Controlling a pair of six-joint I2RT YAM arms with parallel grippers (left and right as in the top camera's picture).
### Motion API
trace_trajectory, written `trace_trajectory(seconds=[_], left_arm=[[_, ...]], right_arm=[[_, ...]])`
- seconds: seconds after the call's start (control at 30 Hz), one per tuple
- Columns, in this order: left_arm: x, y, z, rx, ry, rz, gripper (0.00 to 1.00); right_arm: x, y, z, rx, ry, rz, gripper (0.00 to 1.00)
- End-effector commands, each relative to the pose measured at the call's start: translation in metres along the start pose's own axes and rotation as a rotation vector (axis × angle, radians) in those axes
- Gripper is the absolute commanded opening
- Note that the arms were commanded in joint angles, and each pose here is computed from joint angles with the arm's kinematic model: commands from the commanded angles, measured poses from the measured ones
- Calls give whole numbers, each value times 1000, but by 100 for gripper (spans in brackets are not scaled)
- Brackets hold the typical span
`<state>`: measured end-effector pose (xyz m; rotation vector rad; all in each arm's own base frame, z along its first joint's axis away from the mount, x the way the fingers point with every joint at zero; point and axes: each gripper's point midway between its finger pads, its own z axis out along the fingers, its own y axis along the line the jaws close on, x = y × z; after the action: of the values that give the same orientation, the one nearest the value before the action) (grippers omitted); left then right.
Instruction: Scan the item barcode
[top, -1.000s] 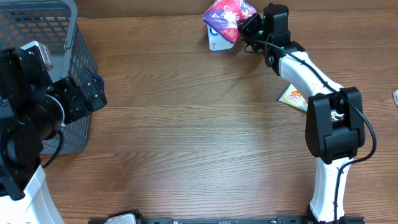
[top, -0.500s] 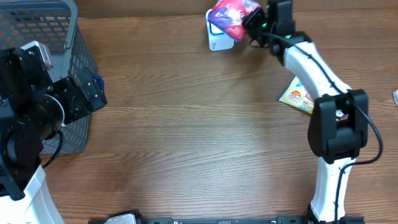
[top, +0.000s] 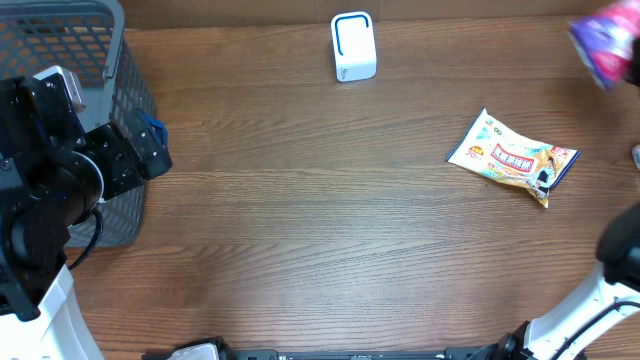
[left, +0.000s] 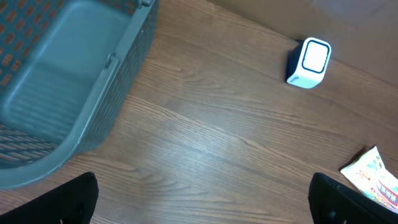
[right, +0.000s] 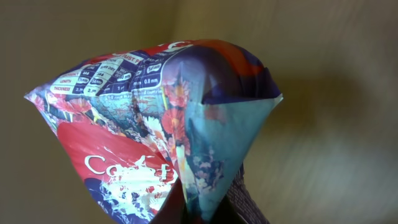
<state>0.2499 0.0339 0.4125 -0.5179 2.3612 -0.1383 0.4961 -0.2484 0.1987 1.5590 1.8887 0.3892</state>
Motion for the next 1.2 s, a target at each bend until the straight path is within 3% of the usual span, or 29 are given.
trace_trajectory(seconds=[0.0, 0.3, 0.33, 0.4, 0.47, 0.53, 0.7, 0.87, 1.0, 1.17], left_arm=[[-1, 3, 0, -11, -6, -17, 100], [-1, 3, 0, -11, -6, -17, 100], [-1, 3, 0, -11, -6, -17, 100], [-1, 3, 0, -11, -6, -17, 100], [-1, 3, 0, -11, -6, -17, 100], [-1, 3, 0, -11, -6, -17, 100], [-1, 3, 0, -11, -6, -17, 100], [-1, 3, 0, -11, -6, -17, 100], [-1, 3, 0, -11, -6, -17, 100], [-1, 3, 0, -11, -6, -17, 100]], right_arm=[[-42, -37, -10, 52, -70, 24, 4], [-103, -128, 4, 222, -171, 110, 4], [-108, -132, 6, 227, -178, 97, 8], [-118, -136, 9, 223, -196, 27, 42], [-122, -136, 8, 221, -202, -17, 65], [-124, -136, 4, 225, -200, -35, 71], [-123, -121, -16, 181, -173, -34, 74], [-95, -49, -55, -129, -37, -135, 81], [-34, 3, -91, -387, 191, -236, 81], [51, -2, -97, -321, 430, -375, 85]])
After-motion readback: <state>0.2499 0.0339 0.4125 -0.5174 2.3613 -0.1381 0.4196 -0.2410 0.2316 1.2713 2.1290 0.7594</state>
